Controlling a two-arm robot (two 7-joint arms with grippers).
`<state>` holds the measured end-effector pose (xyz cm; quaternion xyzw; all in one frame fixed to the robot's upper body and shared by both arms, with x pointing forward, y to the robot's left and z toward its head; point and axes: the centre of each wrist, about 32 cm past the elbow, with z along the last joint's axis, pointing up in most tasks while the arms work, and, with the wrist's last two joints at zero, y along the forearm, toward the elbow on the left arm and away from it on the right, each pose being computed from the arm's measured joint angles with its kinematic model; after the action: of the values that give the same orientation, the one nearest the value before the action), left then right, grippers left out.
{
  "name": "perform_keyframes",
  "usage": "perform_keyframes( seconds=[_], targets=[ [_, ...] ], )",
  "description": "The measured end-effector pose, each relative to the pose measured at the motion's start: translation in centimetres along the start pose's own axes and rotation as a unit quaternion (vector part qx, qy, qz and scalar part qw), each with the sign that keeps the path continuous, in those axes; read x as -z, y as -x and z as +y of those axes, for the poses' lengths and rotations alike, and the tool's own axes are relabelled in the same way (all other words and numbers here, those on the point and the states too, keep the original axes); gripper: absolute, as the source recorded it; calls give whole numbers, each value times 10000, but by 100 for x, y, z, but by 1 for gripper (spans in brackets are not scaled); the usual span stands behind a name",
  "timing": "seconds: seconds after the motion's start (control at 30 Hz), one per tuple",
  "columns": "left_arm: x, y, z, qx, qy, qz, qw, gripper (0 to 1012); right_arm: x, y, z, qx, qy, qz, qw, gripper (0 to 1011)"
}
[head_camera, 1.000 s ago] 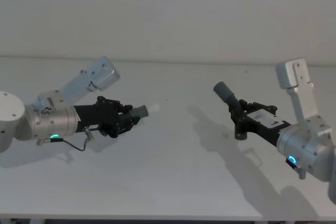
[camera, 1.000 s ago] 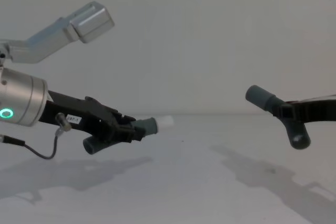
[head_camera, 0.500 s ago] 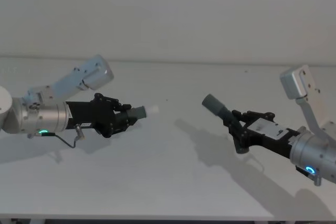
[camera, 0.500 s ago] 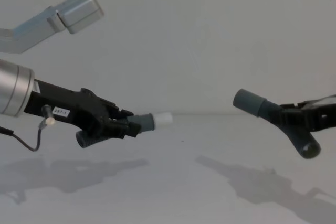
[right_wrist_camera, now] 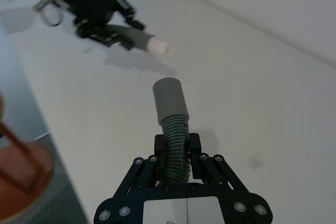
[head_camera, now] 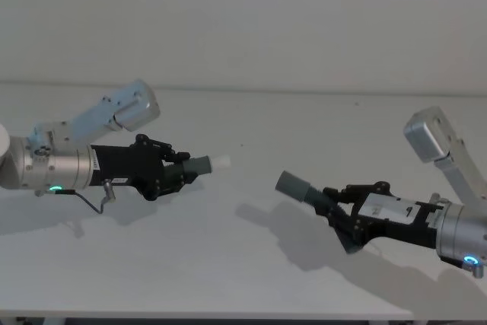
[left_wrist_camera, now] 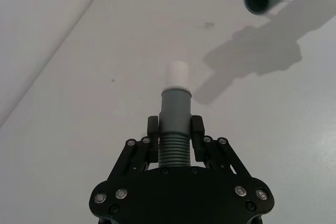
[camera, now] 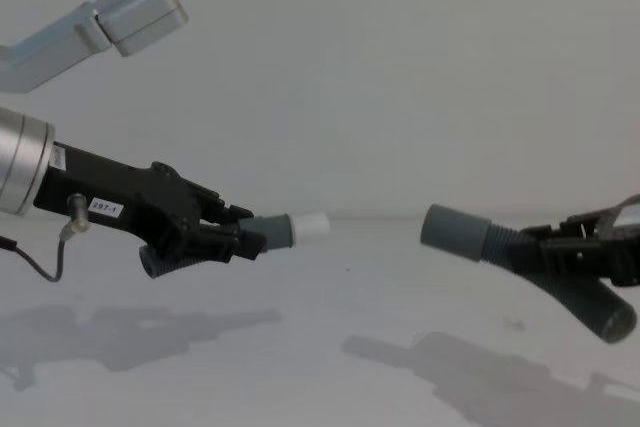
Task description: Use both hands to pick up one end of the pipe from the table, align the ends, and insert them.
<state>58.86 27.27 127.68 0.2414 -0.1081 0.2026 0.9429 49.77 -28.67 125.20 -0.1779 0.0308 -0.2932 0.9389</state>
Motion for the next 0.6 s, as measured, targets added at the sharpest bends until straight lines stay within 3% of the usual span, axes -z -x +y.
perform_keyframes(
  seconds=[0.33,0.6],
  targets=[
    [-12,0,12,159,29,-71,9998,353,-54,-76,-38,-858,224,-206,9959,265],
    [-27,5,36,319,72,-115,9994,353,-80,-99,-25,-1183,312,-251,9922,265]
  ],
)
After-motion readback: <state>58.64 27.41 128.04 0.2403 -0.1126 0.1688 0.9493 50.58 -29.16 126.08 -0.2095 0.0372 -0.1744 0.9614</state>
